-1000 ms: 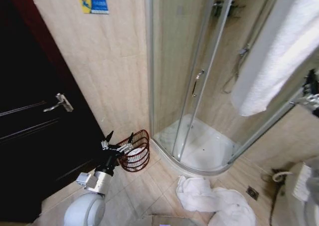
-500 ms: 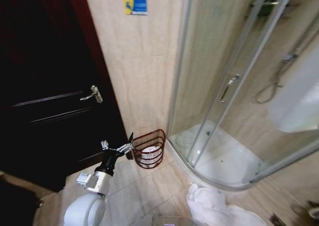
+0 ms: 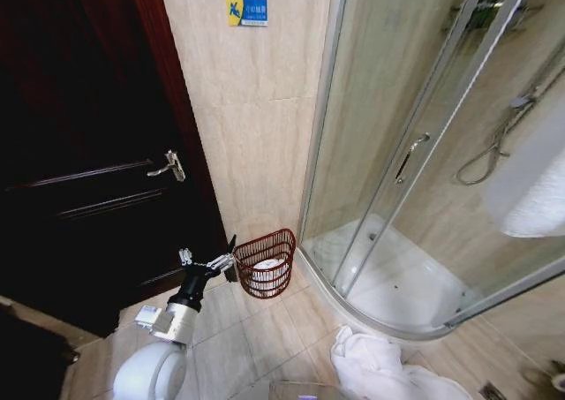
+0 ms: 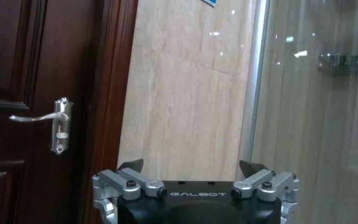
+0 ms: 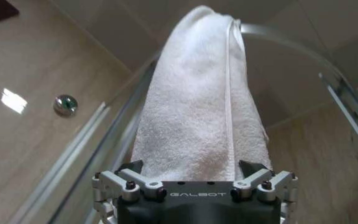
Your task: Discard the used towel into the hamper.
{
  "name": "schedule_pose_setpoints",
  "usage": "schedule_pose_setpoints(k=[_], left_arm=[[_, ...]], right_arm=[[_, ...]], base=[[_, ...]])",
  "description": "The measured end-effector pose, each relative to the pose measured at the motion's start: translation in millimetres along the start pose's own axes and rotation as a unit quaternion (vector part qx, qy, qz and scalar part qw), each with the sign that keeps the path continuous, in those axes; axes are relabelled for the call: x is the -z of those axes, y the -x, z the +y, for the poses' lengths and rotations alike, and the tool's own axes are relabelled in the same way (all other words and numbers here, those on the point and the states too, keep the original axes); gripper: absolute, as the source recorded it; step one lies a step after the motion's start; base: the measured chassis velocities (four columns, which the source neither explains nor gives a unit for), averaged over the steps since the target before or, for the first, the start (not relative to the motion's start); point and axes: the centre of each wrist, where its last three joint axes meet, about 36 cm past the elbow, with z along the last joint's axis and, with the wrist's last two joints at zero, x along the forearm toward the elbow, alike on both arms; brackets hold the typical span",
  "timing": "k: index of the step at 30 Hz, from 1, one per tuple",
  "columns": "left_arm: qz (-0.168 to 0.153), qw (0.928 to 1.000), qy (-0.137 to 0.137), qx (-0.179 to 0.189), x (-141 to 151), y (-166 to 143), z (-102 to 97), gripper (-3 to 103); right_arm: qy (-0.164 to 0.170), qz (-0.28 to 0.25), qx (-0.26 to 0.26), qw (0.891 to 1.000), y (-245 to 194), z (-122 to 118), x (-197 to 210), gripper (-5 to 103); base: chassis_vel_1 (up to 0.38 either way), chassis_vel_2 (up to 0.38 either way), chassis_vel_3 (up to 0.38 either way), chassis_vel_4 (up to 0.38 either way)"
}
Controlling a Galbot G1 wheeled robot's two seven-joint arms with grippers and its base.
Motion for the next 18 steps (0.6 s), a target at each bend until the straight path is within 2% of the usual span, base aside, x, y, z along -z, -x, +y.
schedule_pose_setpoints(k=[7,12,15,18], left_arm=[[0.0,1.0,0.0,0.0,0,0,0.0,100],[0.0,1.0,0.0,0.0,0,0,0.0,100],[0.0,1.0,0.0,0.0,0,0,0.0,100],[0.0,1.0,0.0,0.0,0,0,0.0,100]], right_arm=[[-0.023,0.01,-0.026,0.999,19,-9,-1,100],[-0.053,0.009,-0.056,0.997,35,-28,6,100],[-0.048,0.01,-0.061,0.997,44,-34,6,100],[-0.03,0.018,-0.062,0.997,54,-36,4,100]], base=[[0.0,0.0,0.0,0.0],[0.0,0.0,0.0,0.0],[0.0,0.0,0.0,0.0],[0.0,0.0,0.0,0.0]])
